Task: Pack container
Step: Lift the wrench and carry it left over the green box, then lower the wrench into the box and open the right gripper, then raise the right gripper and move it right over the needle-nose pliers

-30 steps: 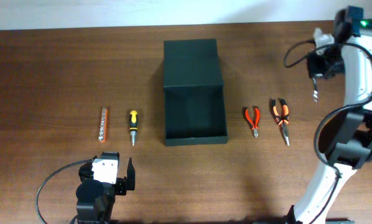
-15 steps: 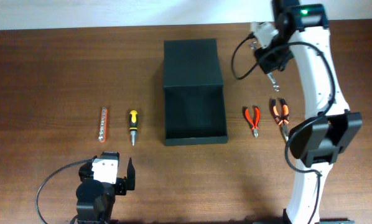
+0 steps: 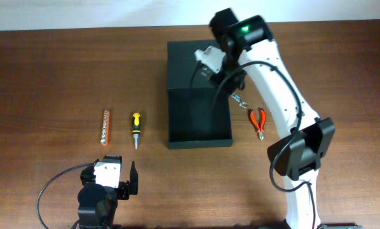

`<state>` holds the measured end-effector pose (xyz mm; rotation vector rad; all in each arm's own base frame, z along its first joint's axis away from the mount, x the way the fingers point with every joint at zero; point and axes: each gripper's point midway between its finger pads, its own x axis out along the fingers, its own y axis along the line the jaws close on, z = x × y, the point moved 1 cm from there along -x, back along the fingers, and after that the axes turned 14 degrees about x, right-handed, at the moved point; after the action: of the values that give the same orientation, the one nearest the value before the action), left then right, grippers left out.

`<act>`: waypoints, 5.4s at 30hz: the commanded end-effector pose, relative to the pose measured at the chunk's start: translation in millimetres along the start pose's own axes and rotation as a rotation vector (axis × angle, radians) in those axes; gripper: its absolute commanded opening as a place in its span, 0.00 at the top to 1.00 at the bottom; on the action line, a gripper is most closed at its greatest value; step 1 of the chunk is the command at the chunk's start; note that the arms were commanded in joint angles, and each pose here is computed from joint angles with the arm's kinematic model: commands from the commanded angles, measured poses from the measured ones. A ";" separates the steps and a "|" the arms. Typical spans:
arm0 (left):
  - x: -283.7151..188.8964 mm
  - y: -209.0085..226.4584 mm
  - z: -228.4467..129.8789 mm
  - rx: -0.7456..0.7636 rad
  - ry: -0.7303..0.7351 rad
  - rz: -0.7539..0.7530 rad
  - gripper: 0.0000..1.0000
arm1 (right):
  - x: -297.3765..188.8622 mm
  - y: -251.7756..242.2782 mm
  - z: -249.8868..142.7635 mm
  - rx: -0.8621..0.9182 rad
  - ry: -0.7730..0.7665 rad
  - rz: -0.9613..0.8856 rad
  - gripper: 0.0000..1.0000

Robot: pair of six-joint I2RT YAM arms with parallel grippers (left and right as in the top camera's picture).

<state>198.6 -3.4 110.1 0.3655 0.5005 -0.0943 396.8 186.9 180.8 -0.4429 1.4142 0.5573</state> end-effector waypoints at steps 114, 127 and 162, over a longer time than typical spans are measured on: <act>-3.7 5.5 6.8 -0.008 -0.015 0.024 0.01 | 145.8 68.6 -1.7 -0.019 0.214 0.245 0.72; -3.7 5.5 6.8 -0.008 -0.015 0.024 0.01 | 124.4 65.8 17.1 -0.006 0.147 0.228 0.56; -3.7 5.4 6.7 -0.008 -0.015 0.024 0.01 | -78.6 -194.6 -42.8 1.022 -0.303 0.057 0.01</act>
<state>198.6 -2.0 110.2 0.3676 0.5018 -0.0862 487.3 2.9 203.3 0.5093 1.3230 -0.1335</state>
